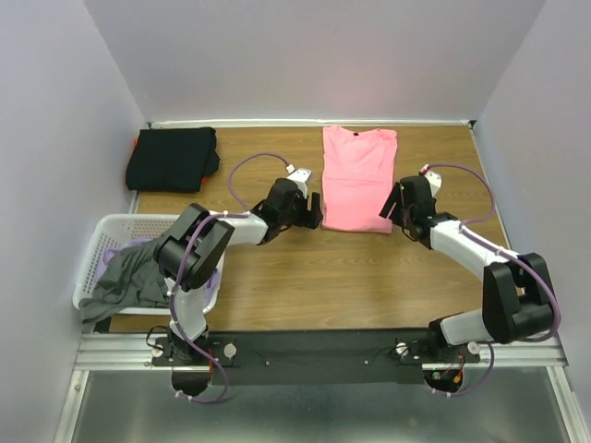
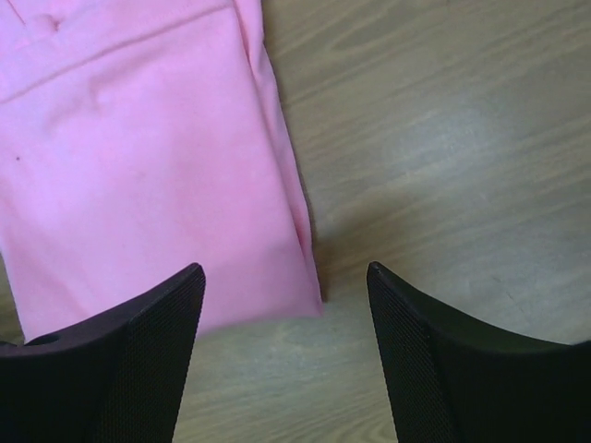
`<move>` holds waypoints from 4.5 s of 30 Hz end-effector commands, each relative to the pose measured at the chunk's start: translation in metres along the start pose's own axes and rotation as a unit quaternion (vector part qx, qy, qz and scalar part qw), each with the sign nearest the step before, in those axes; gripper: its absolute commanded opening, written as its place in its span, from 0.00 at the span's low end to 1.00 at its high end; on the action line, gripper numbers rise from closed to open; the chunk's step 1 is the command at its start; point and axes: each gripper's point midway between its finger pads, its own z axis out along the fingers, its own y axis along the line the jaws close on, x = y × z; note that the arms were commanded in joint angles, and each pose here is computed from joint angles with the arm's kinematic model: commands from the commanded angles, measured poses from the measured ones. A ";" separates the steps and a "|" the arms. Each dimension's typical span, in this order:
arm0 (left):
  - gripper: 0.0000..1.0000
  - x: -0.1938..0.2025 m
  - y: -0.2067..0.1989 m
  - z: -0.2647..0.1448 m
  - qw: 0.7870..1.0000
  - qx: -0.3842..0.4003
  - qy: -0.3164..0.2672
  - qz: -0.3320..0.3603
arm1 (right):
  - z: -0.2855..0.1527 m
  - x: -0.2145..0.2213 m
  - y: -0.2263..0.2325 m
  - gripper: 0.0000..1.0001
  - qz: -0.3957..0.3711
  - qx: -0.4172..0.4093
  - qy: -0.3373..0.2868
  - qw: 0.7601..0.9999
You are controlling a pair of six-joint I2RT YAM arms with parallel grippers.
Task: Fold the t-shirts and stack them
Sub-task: Fold the tshirt
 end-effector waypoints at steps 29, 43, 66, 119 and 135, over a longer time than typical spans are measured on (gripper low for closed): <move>0.57 0.019 -0.031 0.001 1.000 0.016 0.001 -0.001 | 0.022 0.049 -0.011 0.56 0.019 -0.013 0.042 0.999; 0.46 0.036 -0.032 0.006 1.000 0.007 0.025 0.000 | 0.022 0.061 -0.014 0.48 0.014 -0.016 0.059 0.998; 0.00 0.028 -0.063 -0.007 0.997 0.074 0.003 -0.001 | 0.012 0.066 -0.011 0.02 0.004 -0.038 0.070 0.997; 0.00 -0.060 -0.110 -0.113 0.985 0.098 -0.144 -0.005 | -0.098 -0.088 0.027 0.01 0.016 -0.091 -0.102 0.991; 0.00 -0.079 -0.079 -0.083 0.986 0.088 -0.139 -0.006 | -0.048 -0.107 0.048 0.01 -0.013 -0.066 -0.094 0.993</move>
